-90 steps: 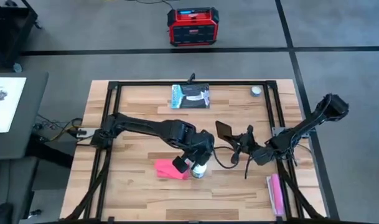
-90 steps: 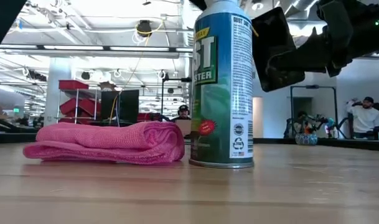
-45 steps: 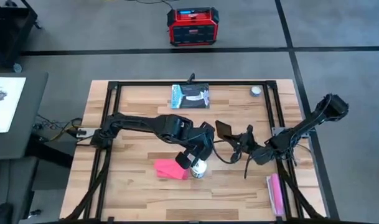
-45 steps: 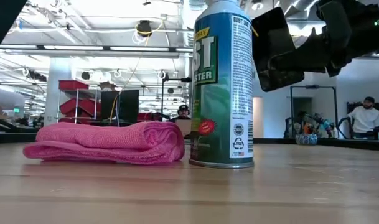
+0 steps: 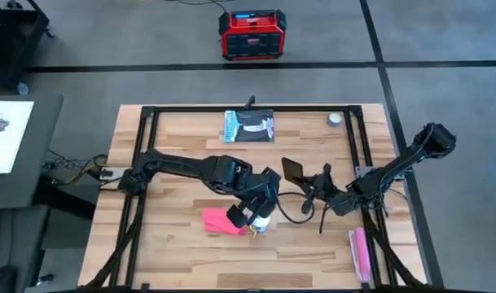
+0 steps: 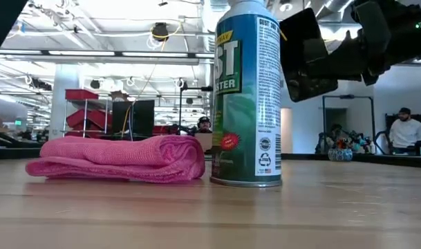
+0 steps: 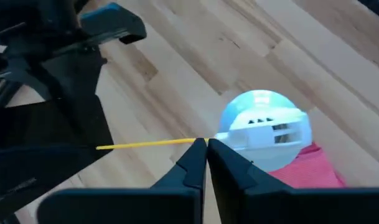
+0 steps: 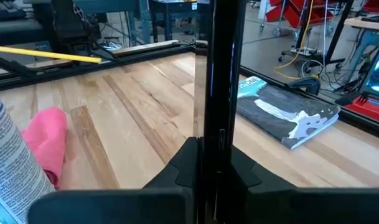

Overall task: Apply microfiber cloth
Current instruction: Spray the back of the cellphone using the spray bottle

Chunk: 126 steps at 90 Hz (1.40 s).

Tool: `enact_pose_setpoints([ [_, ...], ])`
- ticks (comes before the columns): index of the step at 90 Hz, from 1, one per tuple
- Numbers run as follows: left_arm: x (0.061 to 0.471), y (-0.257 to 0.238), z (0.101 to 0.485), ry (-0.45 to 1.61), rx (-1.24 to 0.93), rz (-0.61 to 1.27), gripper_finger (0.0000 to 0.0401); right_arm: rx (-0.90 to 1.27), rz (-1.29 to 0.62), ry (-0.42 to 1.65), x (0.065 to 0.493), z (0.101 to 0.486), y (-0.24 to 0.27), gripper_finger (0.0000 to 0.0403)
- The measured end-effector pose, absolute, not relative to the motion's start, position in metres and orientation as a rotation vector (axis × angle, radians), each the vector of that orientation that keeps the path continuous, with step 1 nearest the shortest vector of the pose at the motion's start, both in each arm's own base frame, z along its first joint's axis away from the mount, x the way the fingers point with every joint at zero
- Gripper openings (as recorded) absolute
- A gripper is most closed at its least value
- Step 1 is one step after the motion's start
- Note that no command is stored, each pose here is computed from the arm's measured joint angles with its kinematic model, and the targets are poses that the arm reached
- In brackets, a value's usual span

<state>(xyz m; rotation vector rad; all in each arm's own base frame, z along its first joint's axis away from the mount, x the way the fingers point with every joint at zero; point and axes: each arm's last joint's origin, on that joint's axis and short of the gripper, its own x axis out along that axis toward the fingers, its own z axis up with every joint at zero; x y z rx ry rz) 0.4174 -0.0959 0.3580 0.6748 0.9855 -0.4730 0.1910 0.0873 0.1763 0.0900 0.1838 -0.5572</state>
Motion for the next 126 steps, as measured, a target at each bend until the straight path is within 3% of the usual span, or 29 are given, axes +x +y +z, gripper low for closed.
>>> enact_pose_setpoints([
  [126, 0.427, -0.095, 0.344, 1.009, 0.637, -0.504, 0.0, 0.079, -0.538, 0.188, 0.193, 0.181, 0.09, 0.0016],
])
